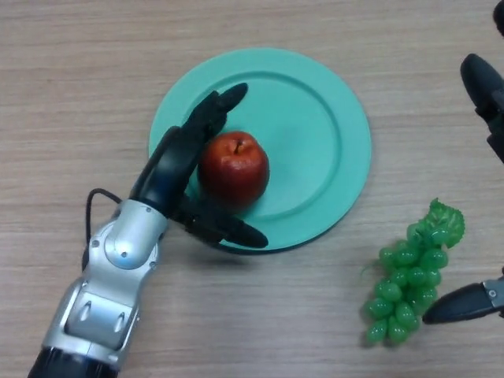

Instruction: Pick up the red apple and place it on the plate

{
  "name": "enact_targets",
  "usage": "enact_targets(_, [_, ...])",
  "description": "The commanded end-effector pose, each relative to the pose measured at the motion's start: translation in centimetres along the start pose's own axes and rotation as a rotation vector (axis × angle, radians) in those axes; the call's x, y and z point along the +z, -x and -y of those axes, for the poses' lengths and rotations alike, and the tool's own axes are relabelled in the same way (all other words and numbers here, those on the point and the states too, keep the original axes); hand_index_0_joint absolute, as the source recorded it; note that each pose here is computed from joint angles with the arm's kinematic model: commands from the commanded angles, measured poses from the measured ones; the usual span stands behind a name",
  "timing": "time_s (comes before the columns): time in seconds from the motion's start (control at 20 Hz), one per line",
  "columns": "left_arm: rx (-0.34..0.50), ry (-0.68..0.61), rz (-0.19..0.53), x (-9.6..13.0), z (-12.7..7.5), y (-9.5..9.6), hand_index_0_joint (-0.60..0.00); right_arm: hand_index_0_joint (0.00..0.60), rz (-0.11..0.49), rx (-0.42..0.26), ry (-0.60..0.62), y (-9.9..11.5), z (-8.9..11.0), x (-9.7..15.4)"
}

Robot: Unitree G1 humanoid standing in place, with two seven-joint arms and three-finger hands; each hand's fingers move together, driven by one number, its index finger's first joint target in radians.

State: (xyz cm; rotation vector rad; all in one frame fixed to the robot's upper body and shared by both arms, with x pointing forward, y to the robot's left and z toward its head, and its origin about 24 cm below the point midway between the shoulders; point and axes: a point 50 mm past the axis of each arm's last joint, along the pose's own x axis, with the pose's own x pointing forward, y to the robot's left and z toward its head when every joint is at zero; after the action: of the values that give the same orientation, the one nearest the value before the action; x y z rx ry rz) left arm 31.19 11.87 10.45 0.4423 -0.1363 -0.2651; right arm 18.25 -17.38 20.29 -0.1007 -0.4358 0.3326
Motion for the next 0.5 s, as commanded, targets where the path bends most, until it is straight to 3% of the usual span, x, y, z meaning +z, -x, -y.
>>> enact_targets(0.05, [0.111, 0.032, 0.186, 4.1, -3.2, 0.8, 0.0, 0.0, 0.138, 0.04, 0.088, 0.1, -0.3, 2.1])
enact_targets(0.25, [0.151, 0.205, 0.155, 5.9, -6.0, 4.2, 0.0, 0.0, 0.106, 0.075, 0.109, -0.9, -0.5, 2.1])
enact_targets(0.5, [0.219, 0.306, 0.261, 7.9, -9.3, 8.8, 0.0, 0.0, 0.128, 0.047, 0.068, -2.1, 0.0, 2.5])
